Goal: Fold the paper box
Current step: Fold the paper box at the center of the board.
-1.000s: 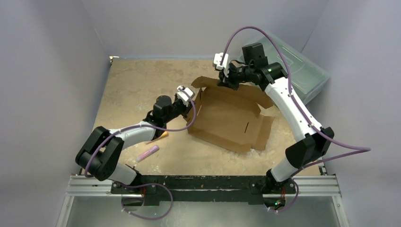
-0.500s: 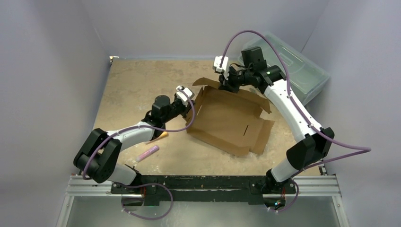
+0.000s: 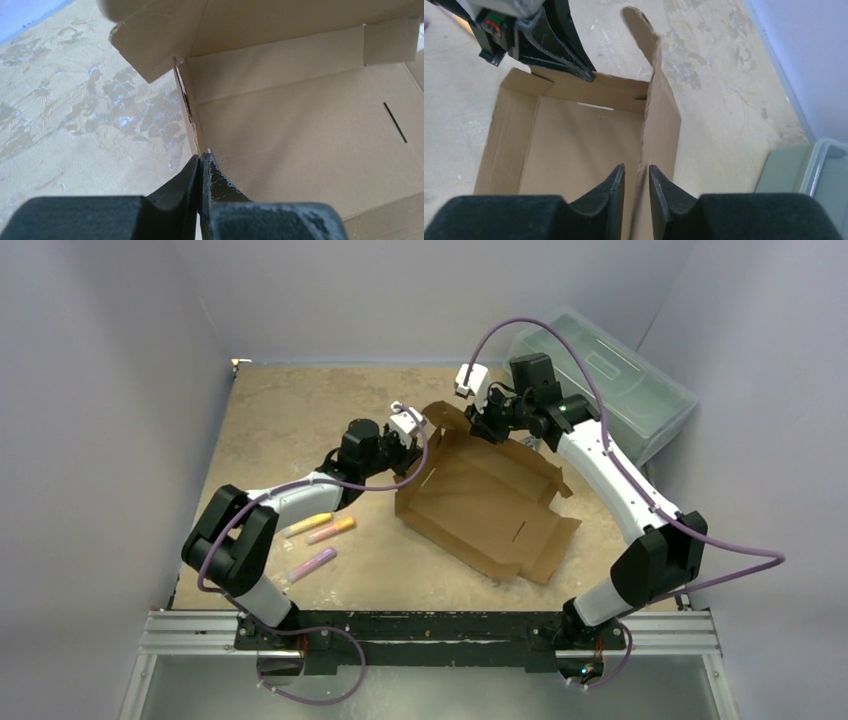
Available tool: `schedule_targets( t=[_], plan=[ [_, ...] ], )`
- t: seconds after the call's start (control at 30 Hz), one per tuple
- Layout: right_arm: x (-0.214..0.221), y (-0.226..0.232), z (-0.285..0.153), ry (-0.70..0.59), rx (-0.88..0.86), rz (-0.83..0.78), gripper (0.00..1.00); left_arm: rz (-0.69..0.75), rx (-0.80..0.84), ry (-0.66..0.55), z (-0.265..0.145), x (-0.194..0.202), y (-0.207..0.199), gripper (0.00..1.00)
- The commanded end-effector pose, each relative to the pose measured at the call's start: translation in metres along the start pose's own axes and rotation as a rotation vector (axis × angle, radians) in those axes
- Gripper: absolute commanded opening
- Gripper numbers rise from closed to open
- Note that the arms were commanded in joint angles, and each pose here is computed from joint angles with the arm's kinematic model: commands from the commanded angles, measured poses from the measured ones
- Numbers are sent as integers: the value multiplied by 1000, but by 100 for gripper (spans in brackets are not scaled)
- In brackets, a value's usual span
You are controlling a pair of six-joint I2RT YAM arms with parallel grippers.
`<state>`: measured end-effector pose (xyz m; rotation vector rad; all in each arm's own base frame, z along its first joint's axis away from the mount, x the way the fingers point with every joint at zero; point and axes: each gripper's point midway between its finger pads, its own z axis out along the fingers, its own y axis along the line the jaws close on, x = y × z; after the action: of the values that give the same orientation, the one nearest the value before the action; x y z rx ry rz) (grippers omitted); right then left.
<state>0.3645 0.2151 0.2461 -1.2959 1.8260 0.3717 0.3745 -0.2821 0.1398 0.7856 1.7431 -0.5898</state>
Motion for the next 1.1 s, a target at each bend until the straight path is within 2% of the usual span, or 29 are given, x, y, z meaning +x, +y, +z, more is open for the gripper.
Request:
schedule_targets(
  t=[0.0, 0.07, 0.17, 0.3, 0.4, 0.47, 0.53, 0.67, 0.77, 0.8, 0.9, 1.07],
  plan=[
    [-11, -24, -24, -62, 152, 39, 35, -32, 7, -10, 8, -22, 8, 0],
    [-9, -31, -33, -74, 190, 62, 51, -48, 14, 16, 12, -18, 10, 0],
    [-8, -39, -51, -103, 248, 78, 65, -89, 26, 54, 19, -13, 10, 0],
    [-16, -36, -81, -163, 318, 46, 76, -129, 49, 85, 27, -13, 9, 0],
    [-19, -31, -102, -190, 364, 7, 80, -142, 57, 102, 34, -14, 10, 0],
    [-20, -12, -110, -220, 313, -43, 83, -151, 61, 110, 37, -15, 10, 0],
    [-19, 22, -109, -248, 171, -130, 86, -163, 64, 120, 40, -14, 10, 0],
    [-6, 108, -80, -307, -201, -193, 90, -200, 70, 141, 46, -13, 10, 0],
    [19, 150, -37, -253, -330, -166, 90, -229, 63, 143, 48, -14, 10, 0],
    [28, 156, -19, -207, -308, -146, 89, -238, 61, 143, 48, -14, 11, 0],
    [34, 178, 15, -179, -252, -180, 90, -260, 58, 144, 48, -16, 10, 0],
    [39, 184, 48, -146, -140, -121, 88, -285, 52, 143, 49, -18, 11, 0]
  ],
)
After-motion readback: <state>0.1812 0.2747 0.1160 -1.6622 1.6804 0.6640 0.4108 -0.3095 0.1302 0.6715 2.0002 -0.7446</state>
